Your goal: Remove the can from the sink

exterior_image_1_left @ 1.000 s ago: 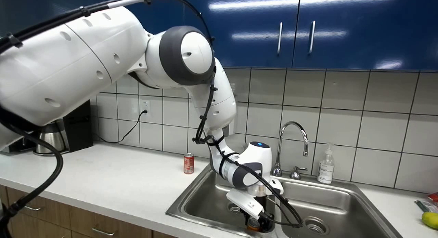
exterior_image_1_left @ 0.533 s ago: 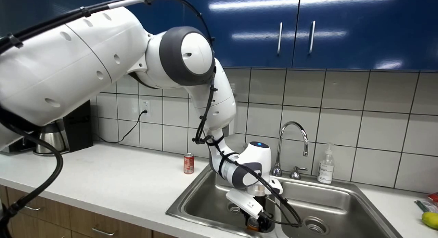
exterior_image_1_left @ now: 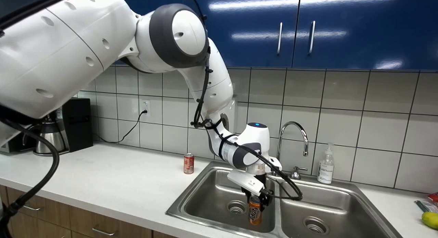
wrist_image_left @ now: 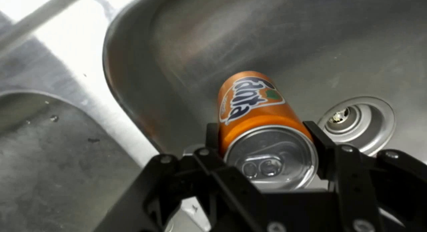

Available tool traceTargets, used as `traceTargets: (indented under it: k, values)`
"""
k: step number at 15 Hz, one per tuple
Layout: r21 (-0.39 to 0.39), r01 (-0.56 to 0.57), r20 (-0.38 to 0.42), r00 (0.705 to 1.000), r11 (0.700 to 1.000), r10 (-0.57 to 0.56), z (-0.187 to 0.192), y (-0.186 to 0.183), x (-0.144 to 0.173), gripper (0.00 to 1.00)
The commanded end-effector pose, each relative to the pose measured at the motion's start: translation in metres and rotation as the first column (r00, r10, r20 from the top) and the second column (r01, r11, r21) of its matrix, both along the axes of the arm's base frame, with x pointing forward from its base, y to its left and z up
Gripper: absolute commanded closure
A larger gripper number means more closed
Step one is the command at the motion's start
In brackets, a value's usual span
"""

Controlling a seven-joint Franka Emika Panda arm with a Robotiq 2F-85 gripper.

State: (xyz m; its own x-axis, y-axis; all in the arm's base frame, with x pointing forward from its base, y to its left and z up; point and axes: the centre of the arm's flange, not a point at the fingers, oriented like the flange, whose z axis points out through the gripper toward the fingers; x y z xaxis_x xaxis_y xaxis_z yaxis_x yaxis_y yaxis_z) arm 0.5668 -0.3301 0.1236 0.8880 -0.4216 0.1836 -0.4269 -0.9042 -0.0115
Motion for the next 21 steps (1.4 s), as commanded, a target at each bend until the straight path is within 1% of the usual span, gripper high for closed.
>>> traceTargets:
  k: [1,6,9,12,16,21]
  values:
    - [-0.002,-0.046,0.015,0.999,0.999,0.046,0.063,0.020,-0.006,0.62]
    - [0.006,-0.096,0.020,0.995,0.995,0.096,0.110,0.047,-0.001,0.62]
    - [0.027,-0.150,0.024,0.989,0.988,0.149,0.137,0.077,0.000,0.62]
    - [0.044,-0.215,0.021,0.977,0.976,0.214,0.157,0.116,-0.002,0.62]
    - [0.059,-0.315,0.006,0.949,0.947,0.315,0.169,0.174,-0.011,0.62]
    - [0.081,-0.439,-0.027,0.896,0.895,0.442,0.162,0.248,-0.035,0.62]
